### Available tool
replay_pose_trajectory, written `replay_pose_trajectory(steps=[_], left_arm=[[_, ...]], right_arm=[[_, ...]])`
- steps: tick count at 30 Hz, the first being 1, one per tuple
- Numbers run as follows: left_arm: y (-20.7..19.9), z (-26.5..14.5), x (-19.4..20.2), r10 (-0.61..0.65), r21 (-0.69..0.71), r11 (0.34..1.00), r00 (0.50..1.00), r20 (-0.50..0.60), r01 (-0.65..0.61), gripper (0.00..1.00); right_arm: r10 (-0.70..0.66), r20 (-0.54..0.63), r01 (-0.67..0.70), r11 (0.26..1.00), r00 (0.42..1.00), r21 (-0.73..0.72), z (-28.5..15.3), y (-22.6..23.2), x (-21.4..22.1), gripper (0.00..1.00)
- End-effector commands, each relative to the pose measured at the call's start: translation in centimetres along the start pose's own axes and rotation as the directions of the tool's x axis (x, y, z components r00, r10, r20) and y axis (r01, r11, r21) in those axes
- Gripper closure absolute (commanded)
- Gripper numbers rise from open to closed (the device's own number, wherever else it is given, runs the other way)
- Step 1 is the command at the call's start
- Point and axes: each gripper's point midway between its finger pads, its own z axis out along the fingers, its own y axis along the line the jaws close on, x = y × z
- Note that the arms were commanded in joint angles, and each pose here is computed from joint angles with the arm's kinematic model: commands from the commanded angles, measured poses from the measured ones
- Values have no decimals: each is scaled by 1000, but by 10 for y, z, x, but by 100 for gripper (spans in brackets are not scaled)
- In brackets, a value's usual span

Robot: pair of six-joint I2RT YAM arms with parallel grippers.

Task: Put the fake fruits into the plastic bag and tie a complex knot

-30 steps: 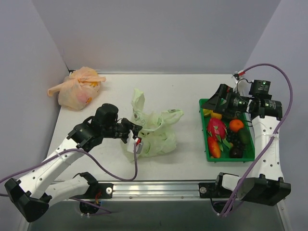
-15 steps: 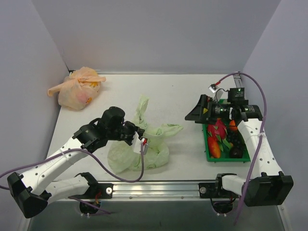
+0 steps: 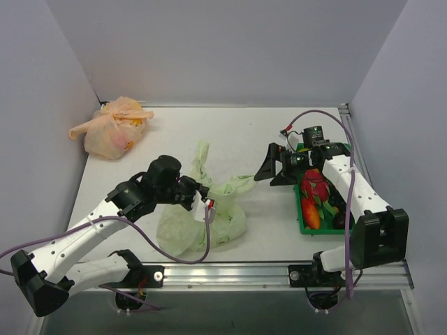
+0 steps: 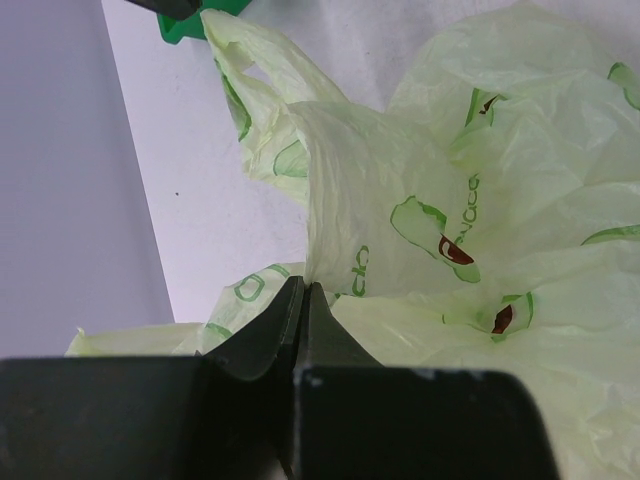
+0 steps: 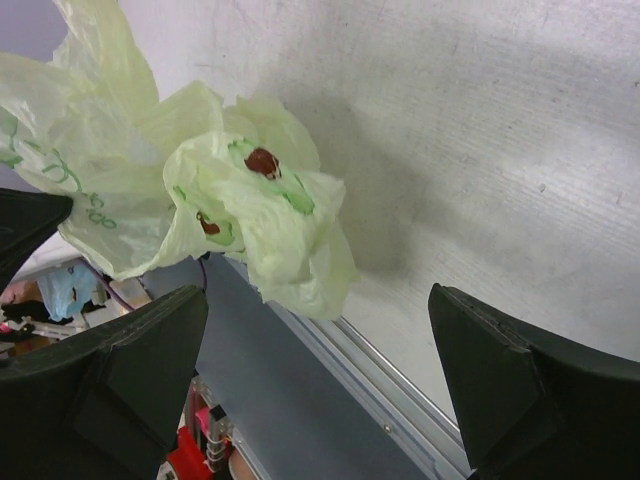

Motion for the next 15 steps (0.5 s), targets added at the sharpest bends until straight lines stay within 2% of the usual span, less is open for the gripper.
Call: replay_pose_trajectory(steps=[1, 5, 11, 13, 15], left_arm=[[13, -5, -12, 21, -56, 998, 999, 43, -19, 100], [11, -3, -11, 24, -49, 999, 999, 38, -22, 100], [11, 0, -9, 33, -44, 999, 999, 24, -32, 100], [11, 1, -8, 37, -45, 998, 999, 19, -36, 100], [10, 2, -8, 35, -41, 999, 999, 21, -34, 100]], right_arm=[[-19, 22, 20, 997, 1000, -70, 3, 21, -20, 1], [9, -12, -10, 994, 1000, -109, 14, 29, -28, 4], [9, -91, -24, 985, 996, -172, 28, 44, -15, 25], [13, -110, -33, 983, 994, -182, 30, 45, -10, 27], [9, -123, -32, 981, 992, -190, 32, 47, -7, 37]])
